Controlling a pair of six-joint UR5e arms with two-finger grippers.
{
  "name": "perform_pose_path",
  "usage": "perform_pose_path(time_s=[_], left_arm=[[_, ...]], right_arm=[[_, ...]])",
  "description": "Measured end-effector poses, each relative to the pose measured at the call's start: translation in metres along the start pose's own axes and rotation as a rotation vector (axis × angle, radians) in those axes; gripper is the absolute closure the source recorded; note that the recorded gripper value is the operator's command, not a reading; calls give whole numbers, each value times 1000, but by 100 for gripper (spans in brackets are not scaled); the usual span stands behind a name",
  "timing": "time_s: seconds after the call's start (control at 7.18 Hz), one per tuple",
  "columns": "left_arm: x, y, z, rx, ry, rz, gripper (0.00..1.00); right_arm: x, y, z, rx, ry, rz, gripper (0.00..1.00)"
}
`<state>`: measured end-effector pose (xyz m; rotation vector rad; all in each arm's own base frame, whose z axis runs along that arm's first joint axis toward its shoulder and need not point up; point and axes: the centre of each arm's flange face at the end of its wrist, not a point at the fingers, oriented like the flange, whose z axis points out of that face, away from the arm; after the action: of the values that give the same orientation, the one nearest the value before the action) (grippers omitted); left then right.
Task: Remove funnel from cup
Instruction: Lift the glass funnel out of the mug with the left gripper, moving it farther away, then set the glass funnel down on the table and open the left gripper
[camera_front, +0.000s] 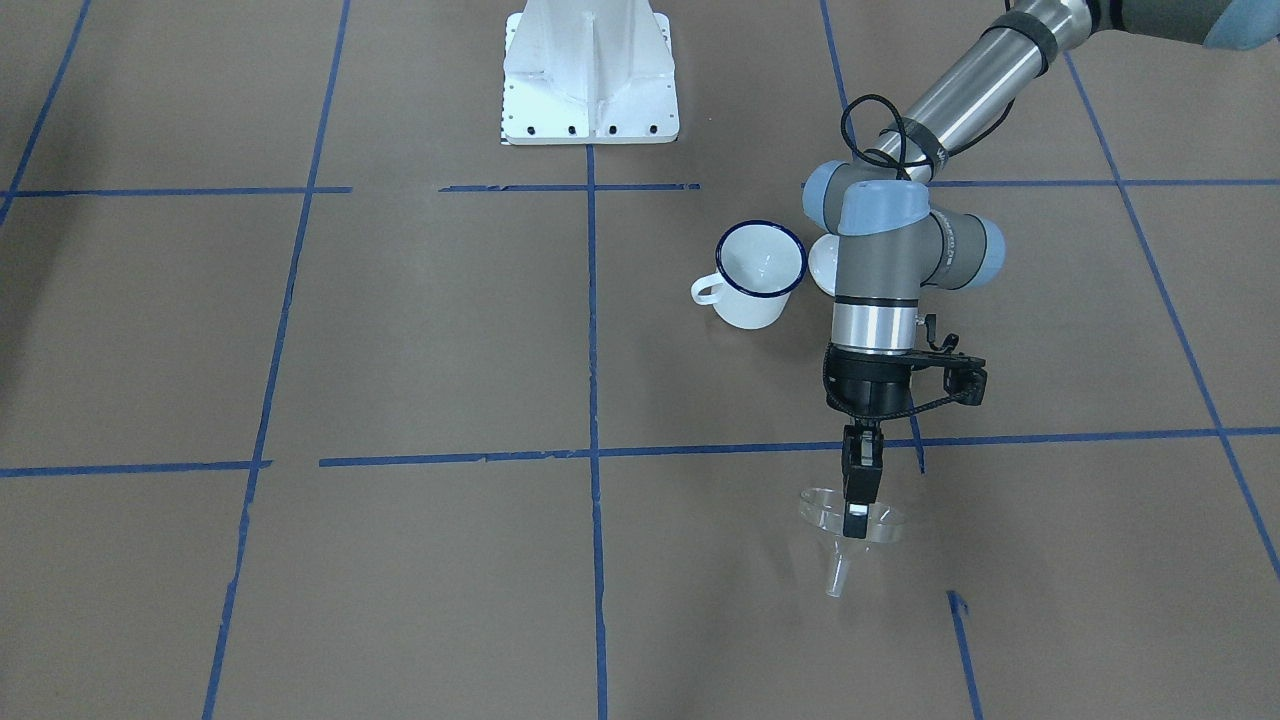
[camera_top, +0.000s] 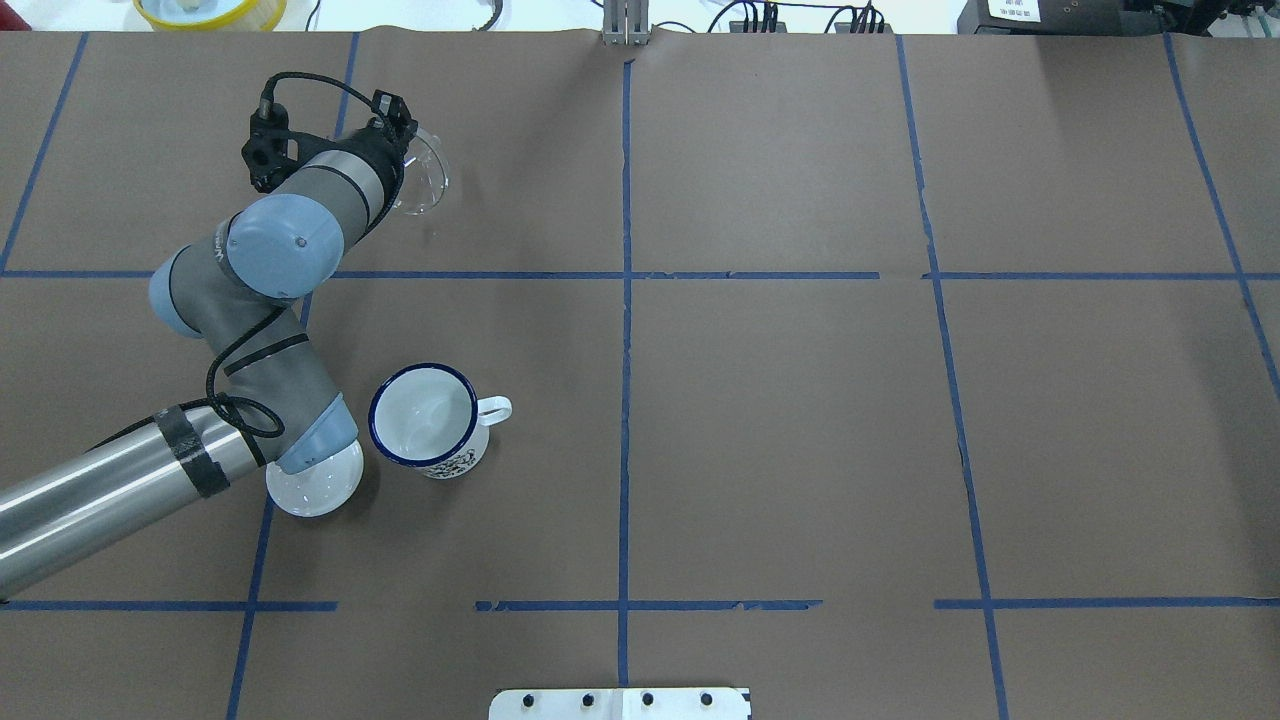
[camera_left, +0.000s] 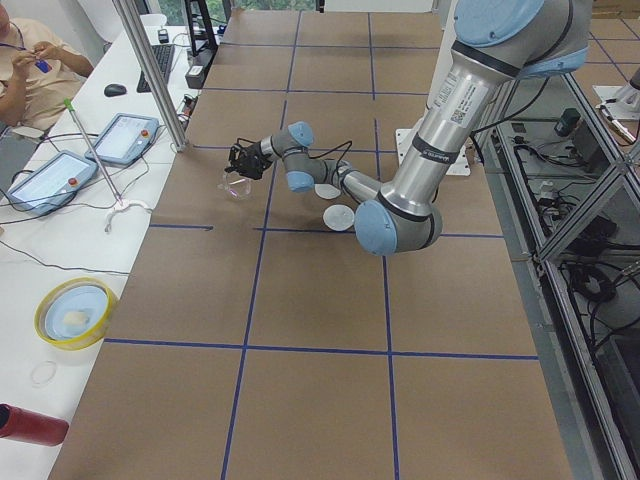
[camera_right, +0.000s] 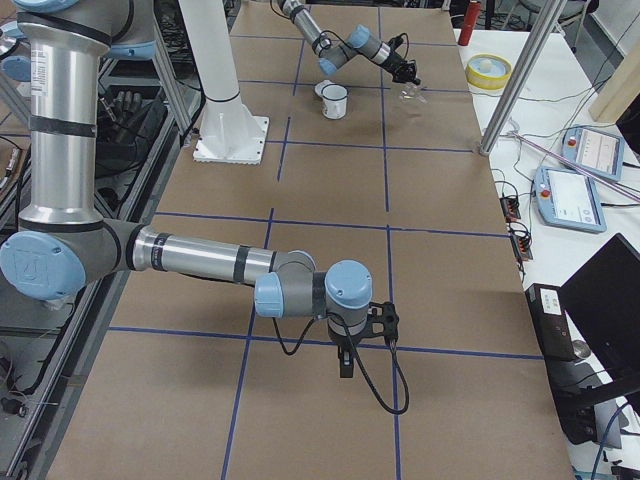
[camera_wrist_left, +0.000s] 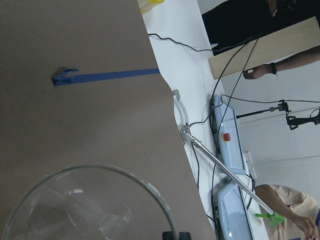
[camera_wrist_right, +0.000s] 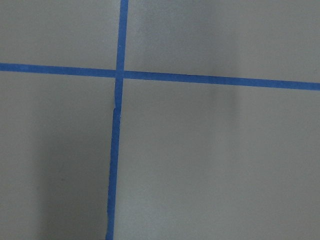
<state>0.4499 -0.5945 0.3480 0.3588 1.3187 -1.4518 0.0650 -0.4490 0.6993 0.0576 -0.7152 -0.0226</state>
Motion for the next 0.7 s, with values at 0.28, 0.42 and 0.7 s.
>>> perform_pose_path(time_s=[0.28, 0.42, 0.7], left_arm=[[-12, -2, 8, 12, -17, 14, 54], [-15, -3, 9, 14, -21, 20, 15], [-10, -3, 6, 7, -16, 77, 0]], right_arm=[[0, 0, 0, 0, 0, 0, 0], [0, 0, 0, 0, 0, 0, 0], [0, 0, 0, 0, 0, 0, 0]])
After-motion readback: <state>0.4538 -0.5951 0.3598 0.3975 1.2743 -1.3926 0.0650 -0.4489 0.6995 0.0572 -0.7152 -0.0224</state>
